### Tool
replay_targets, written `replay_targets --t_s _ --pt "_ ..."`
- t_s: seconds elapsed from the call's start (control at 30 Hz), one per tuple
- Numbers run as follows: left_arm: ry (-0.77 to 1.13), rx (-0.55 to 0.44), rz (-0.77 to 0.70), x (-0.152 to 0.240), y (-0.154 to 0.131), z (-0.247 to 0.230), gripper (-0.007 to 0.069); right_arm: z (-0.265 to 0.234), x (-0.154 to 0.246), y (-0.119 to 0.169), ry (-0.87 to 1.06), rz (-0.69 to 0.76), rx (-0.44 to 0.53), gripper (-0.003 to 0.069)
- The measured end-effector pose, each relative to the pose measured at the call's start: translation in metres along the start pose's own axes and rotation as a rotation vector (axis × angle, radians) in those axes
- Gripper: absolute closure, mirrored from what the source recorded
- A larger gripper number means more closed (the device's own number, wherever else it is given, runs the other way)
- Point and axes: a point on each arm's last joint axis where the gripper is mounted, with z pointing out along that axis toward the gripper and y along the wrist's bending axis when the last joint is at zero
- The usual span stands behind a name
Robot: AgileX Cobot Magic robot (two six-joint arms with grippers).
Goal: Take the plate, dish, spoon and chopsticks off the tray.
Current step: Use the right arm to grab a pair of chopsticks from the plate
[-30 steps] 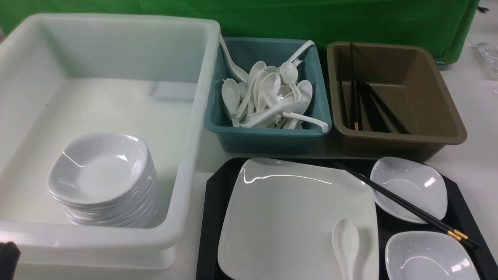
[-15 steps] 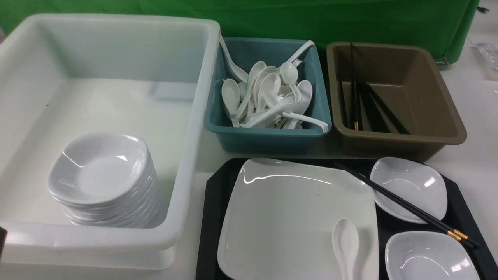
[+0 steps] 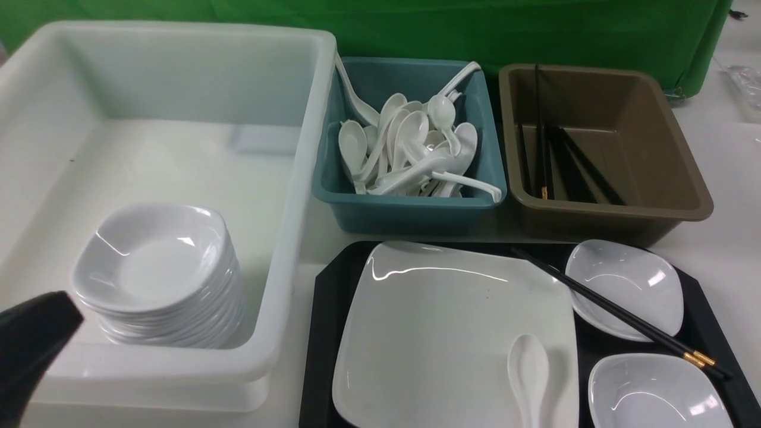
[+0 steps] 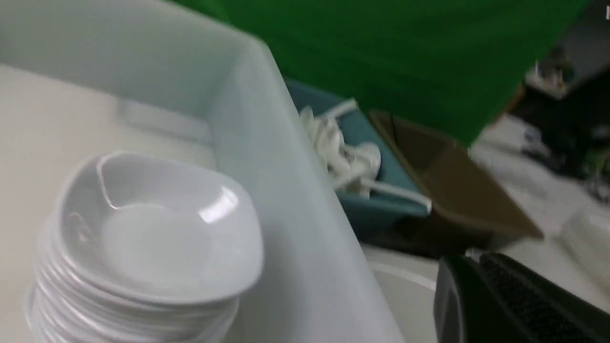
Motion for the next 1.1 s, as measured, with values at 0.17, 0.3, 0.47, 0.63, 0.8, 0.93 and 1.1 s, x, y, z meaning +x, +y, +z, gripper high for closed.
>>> replay_targets --t_s 0.17,0.3,0.47,0.63,0.8,0.93,1.1 --pt "0.263 0.055 0.106 -0.024 0.000 0.037 0.0608 0.000 0.000 0.000 0.000 0.000 0.000 0.0418" --pt "0.328 0.134 0.156 -0.028 -0.003 0.059 0.0610 0.000 0.000 0.000 0.000 0.000 0.000 0.0418" --pt "0.419 0.237 0.242 -0.017 -0.015 0.081 0.0623 0.000 -0.008 0.000 -0.084 0.097 -0.007 0.0418" --pt "0.453 0.295 0.347 -0.009 -0.024 0.083 0.0624 -0.003 -0.024 -0.001 -0.260 0.505 -0.060 0.0418" --pt "0.404 0.278 0.378 -0.013 -0.025 0.086 0.0624 -0.009 -0.040 0.001 -0.228 0.584 -0.108 0.0477" --pt "0.348 0.249 0.382 -0.018 -0.023 0.088 0.0618 -0.012 -0.081 0.010 0.033 0.341 -0.180 0.0521" --pt "0.328 0.254 0.404 -0.019 -0.024 0.087 0.0617 0.022 -0.144 0.027 0.443 -0.078 -0.282 0.0517"
